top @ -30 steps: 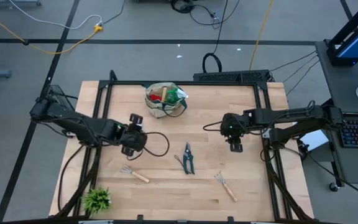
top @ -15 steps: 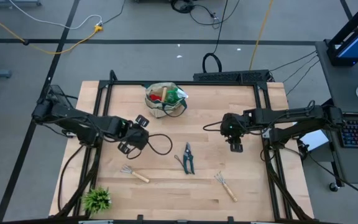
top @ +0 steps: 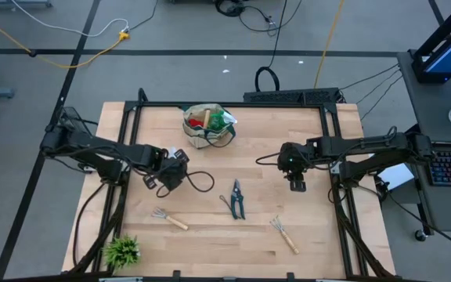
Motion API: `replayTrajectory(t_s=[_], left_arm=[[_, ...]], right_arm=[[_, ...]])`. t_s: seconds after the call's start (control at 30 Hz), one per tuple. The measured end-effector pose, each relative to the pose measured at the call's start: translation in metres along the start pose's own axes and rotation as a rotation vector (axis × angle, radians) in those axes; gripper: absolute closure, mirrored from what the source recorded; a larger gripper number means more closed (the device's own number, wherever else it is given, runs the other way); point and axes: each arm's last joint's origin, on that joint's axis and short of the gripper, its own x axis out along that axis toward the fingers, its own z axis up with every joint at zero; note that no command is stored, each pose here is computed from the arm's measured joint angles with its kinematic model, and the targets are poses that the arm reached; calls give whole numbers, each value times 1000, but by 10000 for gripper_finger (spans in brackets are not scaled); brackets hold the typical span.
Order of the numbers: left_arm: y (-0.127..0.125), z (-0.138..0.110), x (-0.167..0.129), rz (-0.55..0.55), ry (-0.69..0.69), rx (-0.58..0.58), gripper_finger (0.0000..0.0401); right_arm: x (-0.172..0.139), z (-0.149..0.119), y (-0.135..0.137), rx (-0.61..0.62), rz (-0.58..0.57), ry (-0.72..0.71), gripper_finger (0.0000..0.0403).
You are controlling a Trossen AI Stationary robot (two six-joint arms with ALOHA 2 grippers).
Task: Pick & Place Garden tools in Gardening bag
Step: Put the trowel into the gardening bag
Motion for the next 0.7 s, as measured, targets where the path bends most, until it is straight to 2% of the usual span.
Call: replayTrajectory(t_s=[0.37, 0.5, 0.7], left_arm=[[-4, -7, 24, -19, -30, 95, 286], [-2, -6, 32, -48, -29, 136, 286], [7, -1, 48, -34, -34, 185, 286]], right_arm=[[0, 0, 0, 0, 0, 0, 248], [0, 0, 0, 8, 0, 0, 248], [0, 0, 0, 55, 0, -1, 248]])
